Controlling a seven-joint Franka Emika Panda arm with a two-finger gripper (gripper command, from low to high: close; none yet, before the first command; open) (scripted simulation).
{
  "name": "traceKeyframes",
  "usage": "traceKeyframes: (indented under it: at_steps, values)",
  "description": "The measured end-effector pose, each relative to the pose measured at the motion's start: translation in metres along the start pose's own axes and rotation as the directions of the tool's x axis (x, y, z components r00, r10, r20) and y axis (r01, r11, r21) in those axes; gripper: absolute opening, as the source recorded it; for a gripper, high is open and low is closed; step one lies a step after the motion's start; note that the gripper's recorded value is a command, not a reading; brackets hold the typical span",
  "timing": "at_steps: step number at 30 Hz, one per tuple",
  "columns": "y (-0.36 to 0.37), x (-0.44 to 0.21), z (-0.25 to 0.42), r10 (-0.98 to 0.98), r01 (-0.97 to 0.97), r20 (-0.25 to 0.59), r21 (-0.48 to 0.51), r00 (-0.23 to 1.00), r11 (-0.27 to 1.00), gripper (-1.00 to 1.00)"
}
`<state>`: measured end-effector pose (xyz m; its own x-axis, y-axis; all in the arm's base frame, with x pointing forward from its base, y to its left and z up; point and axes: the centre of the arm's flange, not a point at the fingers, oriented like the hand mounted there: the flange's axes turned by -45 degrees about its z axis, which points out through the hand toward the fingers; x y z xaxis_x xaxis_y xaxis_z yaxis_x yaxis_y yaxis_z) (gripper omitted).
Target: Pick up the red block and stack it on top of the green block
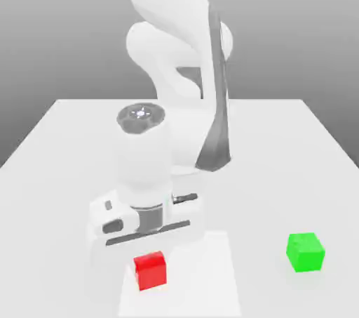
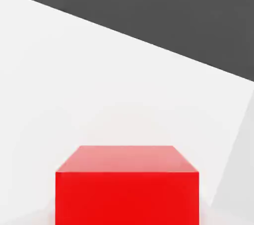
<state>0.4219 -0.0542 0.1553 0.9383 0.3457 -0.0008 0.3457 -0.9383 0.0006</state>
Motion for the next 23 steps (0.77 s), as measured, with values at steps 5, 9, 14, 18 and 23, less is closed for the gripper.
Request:
traceKeyframes:
  at_steps: [5,9,14,18,23]
  values:
    - [-0.01,0.005,-0.049,-0.022,0.022,-0.001,0.002,1.0,1.0,-1.0]
    - [-0.121,0.047,-0.067,-0.26,0.26,-0.002,0.009,0.966,0.966,-1.0]
    - [-0.286,0.054,-0.088,-0.557,0.557,-0.001,0.004,0.83,0.83,-1.0]
    - [-0.295,0.055,-0.053,-0.566,0.566,0.0,0.0,0.824,0.824,-1.0]
    - [-0.295,0.054,-0.032,-0.566,0.566,0.0,0.0,0.825,0.825,1.0]
